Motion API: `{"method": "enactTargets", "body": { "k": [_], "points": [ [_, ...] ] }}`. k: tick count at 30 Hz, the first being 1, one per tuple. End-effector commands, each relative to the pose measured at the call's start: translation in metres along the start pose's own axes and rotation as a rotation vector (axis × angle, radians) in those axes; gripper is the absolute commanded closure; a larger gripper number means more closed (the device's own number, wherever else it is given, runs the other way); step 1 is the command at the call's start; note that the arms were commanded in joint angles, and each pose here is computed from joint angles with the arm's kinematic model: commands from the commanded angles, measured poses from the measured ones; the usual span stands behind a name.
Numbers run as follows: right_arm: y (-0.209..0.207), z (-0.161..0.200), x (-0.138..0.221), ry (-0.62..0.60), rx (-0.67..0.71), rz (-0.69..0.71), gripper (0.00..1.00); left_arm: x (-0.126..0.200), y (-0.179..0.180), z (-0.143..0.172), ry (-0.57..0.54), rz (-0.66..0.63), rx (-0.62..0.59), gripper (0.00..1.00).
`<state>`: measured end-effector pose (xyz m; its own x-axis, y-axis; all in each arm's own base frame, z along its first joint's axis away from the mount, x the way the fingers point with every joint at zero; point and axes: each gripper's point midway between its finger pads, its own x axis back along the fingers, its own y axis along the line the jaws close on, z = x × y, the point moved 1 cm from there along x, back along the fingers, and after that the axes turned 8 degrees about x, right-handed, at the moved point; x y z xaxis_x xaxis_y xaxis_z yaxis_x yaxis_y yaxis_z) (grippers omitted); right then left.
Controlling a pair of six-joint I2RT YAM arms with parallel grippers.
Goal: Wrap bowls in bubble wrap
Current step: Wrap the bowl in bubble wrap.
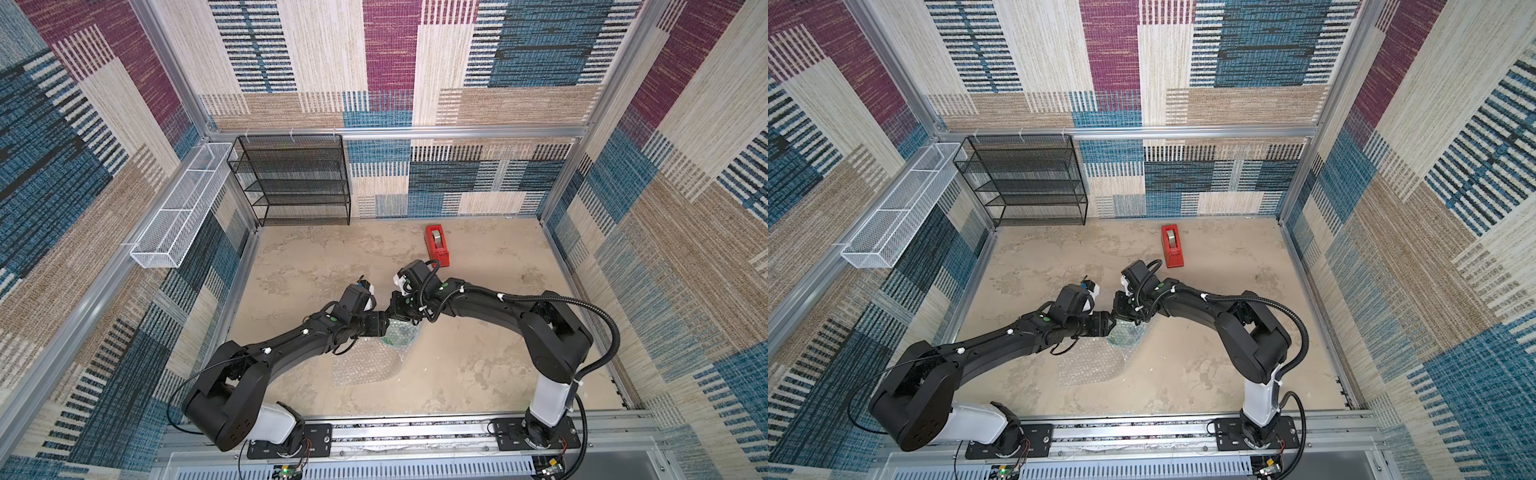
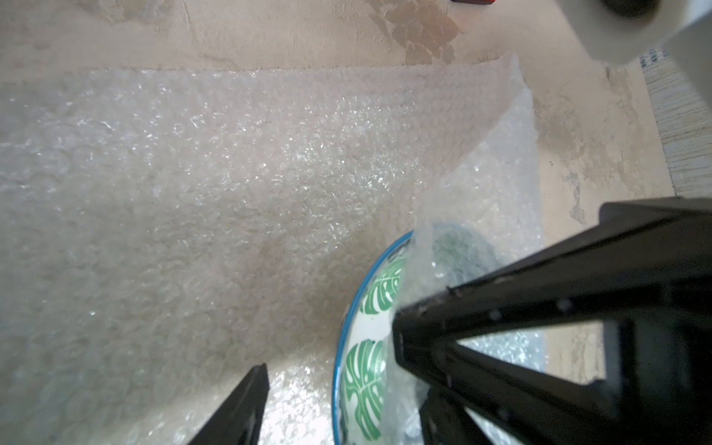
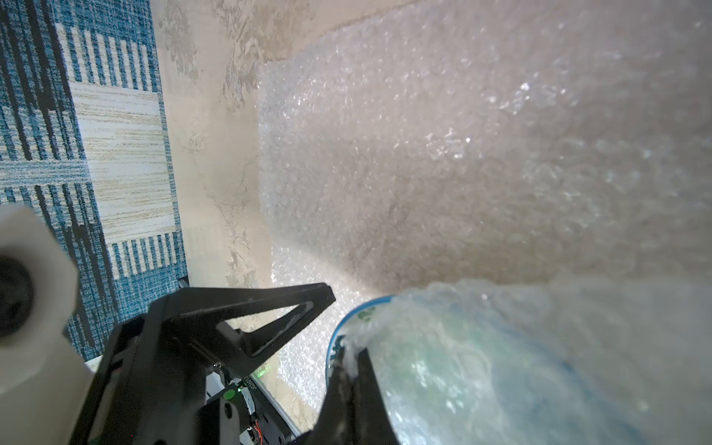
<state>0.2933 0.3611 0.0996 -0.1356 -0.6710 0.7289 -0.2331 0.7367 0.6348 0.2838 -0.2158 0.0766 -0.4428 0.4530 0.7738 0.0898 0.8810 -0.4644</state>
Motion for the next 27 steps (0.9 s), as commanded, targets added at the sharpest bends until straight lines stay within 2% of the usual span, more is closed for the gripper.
{"method": "enactTargets", "body": {
  "k": [1,9,19,22,27],
  "points": [
    [0.0033,0.0,-0.0009,-0.002,0.017,-0.013,0.97,-0.0034,-0.0004,-0.0087,-0.032,-0.008,0.013,0.4],
    [0.0012,0.0022,-0.0016,0.0,0.015,-0.012,0.96,-0.0099,-0.0056,-0.0132,-0.034,0.01,0.024,0.47],
    [0.0018,0.0017,-0.0016,-0.005,0.014,-0.018,0.92,-0.0116,0.0005,-0.0105,-0.034,-0.013,0.042,0.63],
    [0.0016,0.0006,-0.0009,-0.008,0.016,-0.013,0.9,-0.012,-0.0013,-0.0098,-0.021,-0.009,0.046,0.74],
    [0.0009,0.0008,-0.0022,-0.007,0.016,-0.012,0.74,-0.0118,0.0019,-0.0108,-0.034,-0.023,0.054,0.74]
  ]
}}
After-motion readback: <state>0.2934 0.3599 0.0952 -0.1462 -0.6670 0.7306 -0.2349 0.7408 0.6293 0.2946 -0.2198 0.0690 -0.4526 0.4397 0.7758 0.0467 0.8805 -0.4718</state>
